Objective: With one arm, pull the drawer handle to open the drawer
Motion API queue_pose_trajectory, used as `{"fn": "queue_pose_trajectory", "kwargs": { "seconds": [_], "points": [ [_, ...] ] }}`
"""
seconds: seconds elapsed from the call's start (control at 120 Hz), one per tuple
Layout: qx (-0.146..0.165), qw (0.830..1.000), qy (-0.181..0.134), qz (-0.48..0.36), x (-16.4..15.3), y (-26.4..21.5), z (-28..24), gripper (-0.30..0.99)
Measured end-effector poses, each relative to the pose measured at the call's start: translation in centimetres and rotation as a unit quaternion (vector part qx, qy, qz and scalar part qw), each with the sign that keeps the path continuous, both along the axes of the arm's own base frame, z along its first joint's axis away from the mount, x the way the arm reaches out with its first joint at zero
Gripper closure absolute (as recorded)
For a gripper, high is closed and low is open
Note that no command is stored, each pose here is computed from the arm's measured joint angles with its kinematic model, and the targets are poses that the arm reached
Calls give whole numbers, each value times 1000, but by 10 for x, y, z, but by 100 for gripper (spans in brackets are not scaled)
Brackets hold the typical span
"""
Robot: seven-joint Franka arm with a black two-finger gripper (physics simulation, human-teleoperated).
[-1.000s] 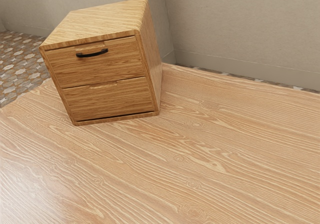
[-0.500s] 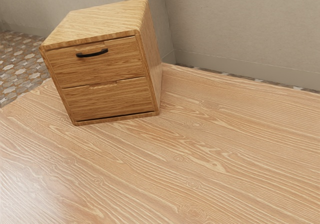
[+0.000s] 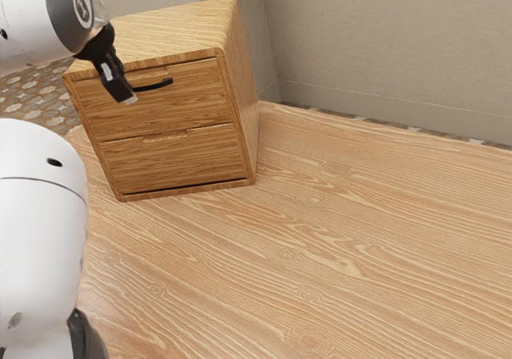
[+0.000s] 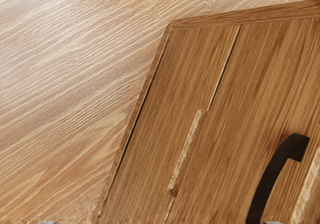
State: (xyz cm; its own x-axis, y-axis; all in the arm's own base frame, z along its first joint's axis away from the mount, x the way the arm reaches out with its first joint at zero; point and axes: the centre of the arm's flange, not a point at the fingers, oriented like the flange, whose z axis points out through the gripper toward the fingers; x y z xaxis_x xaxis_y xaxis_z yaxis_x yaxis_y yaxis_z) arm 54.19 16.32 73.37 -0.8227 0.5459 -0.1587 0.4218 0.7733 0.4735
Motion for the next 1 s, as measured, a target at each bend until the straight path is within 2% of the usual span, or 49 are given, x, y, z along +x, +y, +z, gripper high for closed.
{"fn": "queue_pose_trajectory", "kwargs": {
  "seconds": [0.125, 0.367, 0.542, 1.0],
  "points": [
    [-2, 998, -33, -47, 9, 6, -9, 21],
    [14, 992, -55, -110, 24, 38, -25, 25],
    [28, 988, -40, -147, 33, 62, -46, 28],
    [77, 967, -9, -243, 45, 82, -62, 36]
  ]
}}
